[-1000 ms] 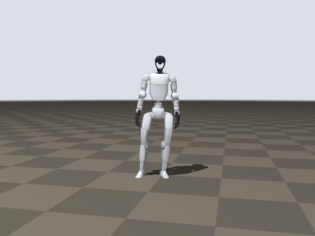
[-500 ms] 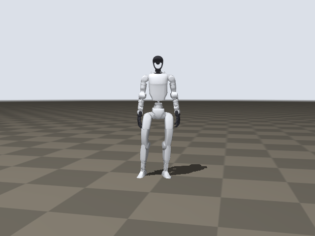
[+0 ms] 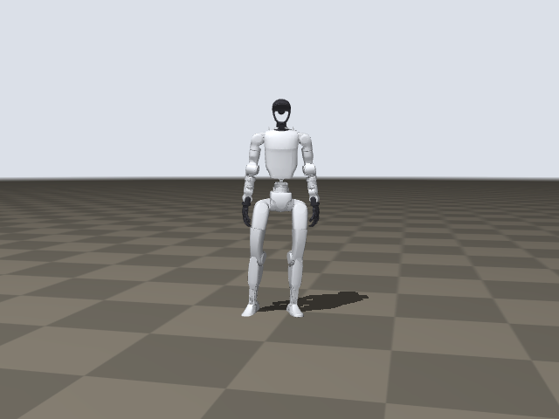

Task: In place motions

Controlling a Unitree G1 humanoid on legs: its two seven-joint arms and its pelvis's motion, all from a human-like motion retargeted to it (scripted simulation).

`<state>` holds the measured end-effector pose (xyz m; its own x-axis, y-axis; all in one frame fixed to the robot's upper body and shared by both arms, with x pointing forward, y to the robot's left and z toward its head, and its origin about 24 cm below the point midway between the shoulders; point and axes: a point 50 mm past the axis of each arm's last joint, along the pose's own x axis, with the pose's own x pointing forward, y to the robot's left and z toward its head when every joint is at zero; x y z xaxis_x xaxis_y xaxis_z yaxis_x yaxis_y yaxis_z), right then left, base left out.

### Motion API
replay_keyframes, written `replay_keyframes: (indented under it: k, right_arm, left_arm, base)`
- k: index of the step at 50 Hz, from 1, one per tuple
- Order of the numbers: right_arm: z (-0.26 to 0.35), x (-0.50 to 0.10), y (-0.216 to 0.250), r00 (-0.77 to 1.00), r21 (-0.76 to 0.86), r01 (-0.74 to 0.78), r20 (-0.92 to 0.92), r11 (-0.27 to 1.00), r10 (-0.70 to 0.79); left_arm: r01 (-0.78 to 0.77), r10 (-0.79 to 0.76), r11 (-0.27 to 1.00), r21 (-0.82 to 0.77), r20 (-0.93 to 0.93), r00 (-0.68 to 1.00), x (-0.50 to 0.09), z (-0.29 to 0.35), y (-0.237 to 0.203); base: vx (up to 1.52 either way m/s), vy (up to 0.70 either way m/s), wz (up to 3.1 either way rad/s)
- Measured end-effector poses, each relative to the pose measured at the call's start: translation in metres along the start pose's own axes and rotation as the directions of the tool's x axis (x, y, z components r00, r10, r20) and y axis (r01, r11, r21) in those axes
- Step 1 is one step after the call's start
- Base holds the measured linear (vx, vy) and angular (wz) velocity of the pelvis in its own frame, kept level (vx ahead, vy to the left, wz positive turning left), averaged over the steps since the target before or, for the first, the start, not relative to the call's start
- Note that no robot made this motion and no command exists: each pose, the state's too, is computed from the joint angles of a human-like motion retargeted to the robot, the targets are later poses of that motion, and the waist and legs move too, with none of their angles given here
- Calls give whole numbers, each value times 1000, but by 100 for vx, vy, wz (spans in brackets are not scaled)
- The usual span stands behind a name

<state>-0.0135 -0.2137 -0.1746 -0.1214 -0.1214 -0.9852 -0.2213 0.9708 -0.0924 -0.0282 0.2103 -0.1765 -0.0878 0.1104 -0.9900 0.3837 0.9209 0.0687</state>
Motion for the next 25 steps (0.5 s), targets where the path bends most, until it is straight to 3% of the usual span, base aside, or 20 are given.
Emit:
replay_keyframes:
  k: [25]
  right_arm:
    - [6, 0, 2, 1000, -43, -24, 2, 999, 24]
  left_arm:
    - [0, 0, 1000, -5, -5, 1000, 0, -1, -1]
  base:
    - [0, 0, 0]
